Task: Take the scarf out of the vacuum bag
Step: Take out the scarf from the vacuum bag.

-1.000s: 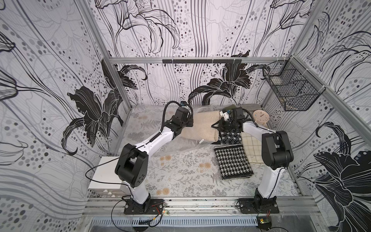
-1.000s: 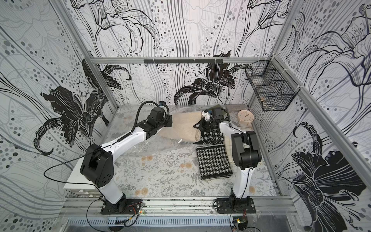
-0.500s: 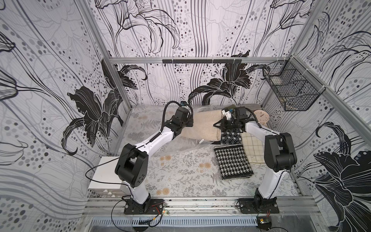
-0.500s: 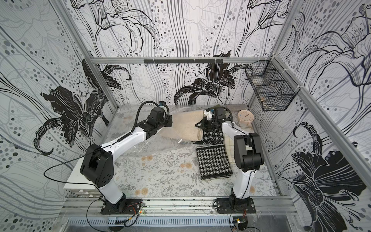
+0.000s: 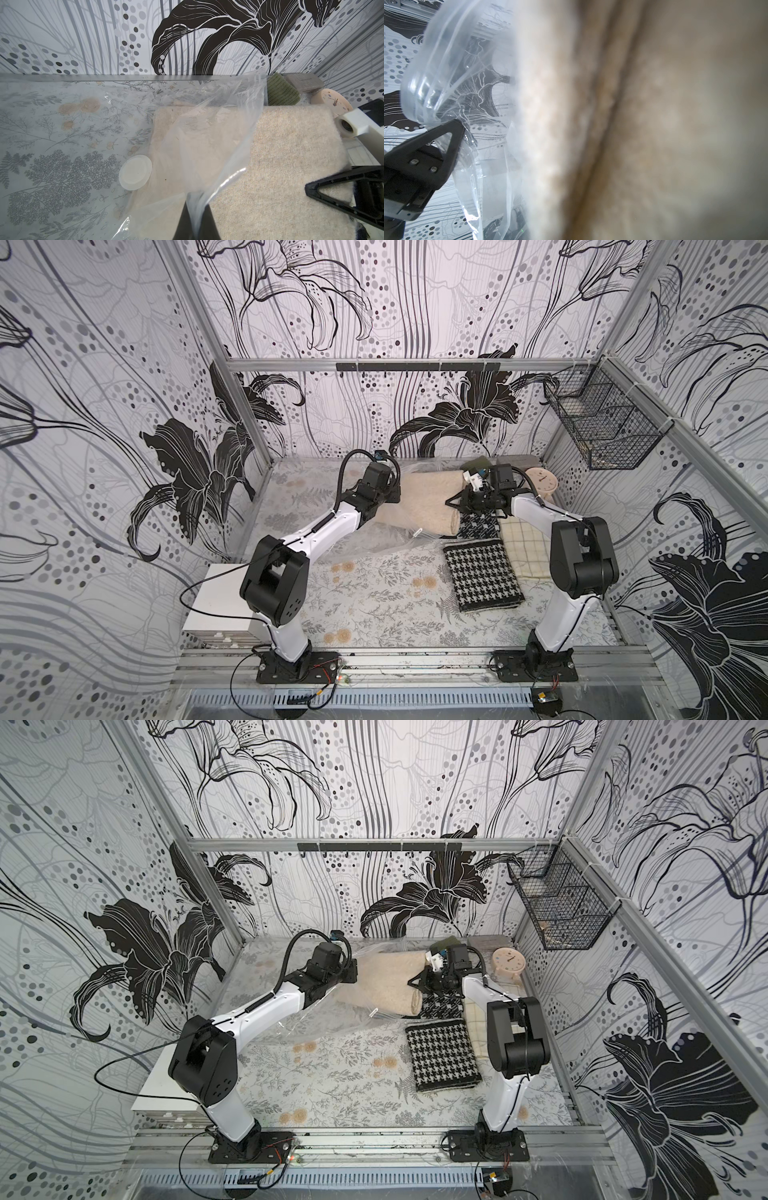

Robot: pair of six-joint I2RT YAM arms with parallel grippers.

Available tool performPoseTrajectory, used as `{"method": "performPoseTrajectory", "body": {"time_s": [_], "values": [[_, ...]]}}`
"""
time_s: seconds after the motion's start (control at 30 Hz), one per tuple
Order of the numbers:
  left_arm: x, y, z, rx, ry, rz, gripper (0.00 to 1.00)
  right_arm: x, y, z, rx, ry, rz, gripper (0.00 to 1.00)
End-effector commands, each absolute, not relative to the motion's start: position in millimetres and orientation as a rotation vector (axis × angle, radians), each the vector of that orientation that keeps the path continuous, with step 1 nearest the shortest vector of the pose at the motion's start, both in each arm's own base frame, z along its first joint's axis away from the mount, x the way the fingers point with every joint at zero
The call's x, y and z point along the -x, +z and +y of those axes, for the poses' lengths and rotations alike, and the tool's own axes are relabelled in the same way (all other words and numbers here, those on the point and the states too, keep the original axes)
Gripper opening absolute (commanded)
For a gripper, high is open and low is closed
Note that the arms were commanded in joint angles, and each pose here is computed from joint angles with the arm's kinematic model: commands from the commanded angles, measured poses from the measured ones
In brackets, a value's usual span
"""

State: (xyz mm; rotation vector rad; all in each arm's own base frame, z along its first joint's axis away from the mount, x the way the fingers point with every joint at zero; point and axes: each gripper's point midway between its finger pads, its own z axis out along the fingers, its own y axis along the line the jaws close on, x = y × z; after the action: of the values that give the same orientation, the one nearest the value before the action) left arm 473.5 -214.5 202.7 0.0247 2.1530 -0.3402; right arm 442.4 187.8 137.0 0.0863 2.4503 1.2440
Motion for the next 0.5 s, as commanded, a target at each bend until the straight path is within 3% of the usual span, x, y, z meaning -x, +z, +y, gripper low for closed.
{"method": "performPoseTrajectory", "body": {"time_s": [0.0,0.47], "values": [[-480.9,214.7,-222.7,-0.024,-0.372,2.112,0.0,-442.9,153.0,180.8,-0.068,1.221,2.406,0.0],[-479.0,212.6,-227.2,-0.025,-0.382,2.117,0.0,-445.5,149.6,180.9,-0.093,1.228,2.404,0.0]]}}
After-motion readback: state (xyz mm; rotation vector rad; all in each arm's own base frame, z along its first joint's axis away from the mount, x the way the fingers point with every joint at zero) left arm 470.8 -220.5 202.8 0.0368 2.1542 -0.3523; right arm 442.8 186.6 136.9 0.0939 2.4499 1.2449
